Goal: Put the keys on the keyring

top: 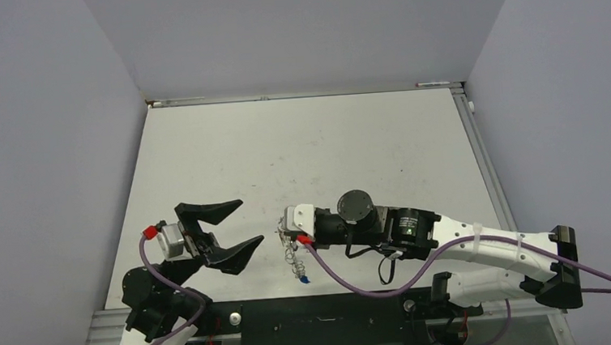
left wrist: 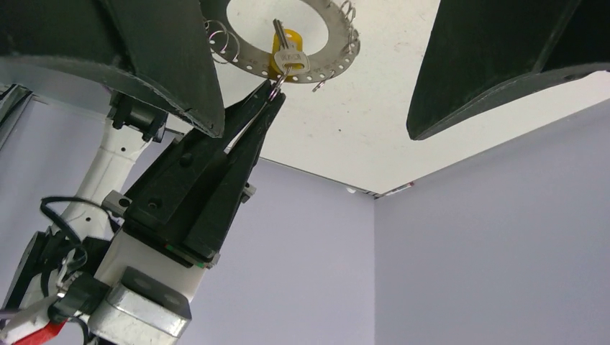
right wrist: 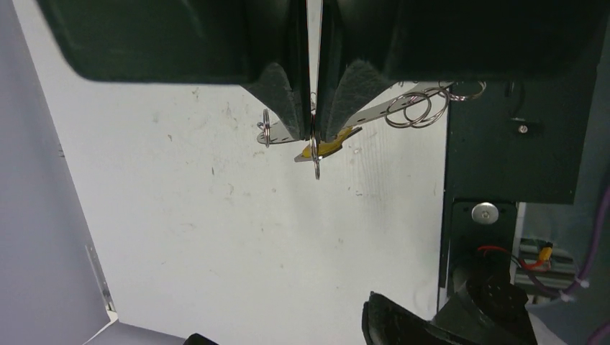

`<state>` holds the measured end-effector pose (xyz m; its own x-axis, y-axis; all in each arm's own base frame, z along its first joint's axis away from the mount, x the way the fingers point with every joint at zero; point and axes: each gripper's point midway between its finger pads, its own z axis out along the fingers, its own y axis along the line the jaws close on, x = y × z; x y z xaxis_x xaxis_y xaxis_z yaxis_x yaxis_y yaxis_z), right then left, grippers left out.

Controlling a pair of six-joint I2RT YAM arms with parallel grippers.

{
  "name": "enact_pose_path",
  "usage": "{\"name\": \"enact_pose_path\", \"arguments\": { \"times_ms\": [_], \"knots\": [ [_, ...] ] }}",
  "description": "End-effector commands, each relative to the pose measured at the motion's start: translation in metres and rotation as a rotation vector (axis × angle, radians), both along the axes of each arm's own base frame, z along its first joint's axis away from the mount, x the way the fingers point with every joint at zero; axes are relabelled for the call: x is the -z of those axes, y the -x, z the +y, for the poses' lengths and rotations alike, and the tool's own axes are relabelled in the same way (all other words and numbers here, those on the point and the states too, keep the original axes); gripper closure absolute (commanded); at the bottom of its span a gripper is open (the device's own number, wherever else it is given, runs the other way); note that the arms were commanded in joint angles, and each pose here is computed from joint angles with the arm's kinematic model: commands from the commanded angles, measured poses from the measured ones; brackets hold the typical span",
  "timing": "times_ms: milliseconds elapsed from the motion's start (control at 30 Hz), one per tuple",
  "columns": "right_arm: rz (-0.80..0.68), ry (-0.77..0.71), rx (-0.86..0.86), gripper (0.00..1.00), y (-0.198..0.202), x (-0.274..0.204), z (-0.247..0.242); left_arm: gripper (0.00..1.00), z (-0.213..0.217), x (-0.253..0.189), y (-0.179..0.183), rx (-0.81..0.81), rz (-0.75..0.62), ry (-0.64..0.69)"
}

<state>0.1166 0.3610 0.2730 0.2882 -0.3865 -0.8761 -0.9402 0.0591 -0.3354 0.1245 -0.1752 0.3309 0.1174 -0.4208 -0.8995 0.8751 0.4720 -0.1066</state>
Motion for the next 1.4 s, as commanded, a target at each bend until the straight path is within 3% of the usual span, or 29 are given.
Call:
{"name": "enact_pose_path", "arguments": {
  "times_ms": [0, 167, 333, 533, 733, 867, 1167, 1367],
  "knots": [
    [0.007, -0.332, 0.035, 0.95, 0.000, -0.055, 0.010, 0.04, 0.006, -0.027, 0.004, 0.001, 0.038, 0.068],
    [0.094, -0.475, 0.023, 0.95, 0.008, -0.057, 0.006, 0.04, 0.011, -0.036, 0.005, -0.012, 0.069, 0.090],
    [0.135, -0.510, 0.003, 0.95, 0.013, -0.058, 0.002, 0.04, 0.004, -0.037, 0.012, 0.014, -0.009, -0.003],
    [0.257, -0.743, -0.094, 0.95, 0.011, -0.086, -0.037, 0.04, 0.001, -0.047, 0.016, 0.036, -0.060, -0.033],
    [0.272, -0.835, -0.156, 0.95, 0.013, -0.097, -0.050, 0.00, -0.013, -0.049, 0.023, 0.129, -0.124, -0.076],
    [0.305, -0.906, -0.221, 0.95, 0.019, -0.106, -0.055, 0.09, -0.022, -0.041, 0.037, 0.230, -0.162, -0.102],
    [0.312, -0.660, -0.328, 0.95, 0.023, -0.086, -0.025, 0.27, -0.022, -0.019, 0.045, 0.260, -0.156, -0.108],
    [0.282, -0.508, -0.298, 0.95, 0.015, -0.065, -0.017, 0.32, -0.028, -0.008, 0.040, 0.272, -0.104, -0.125]
  ]
}}
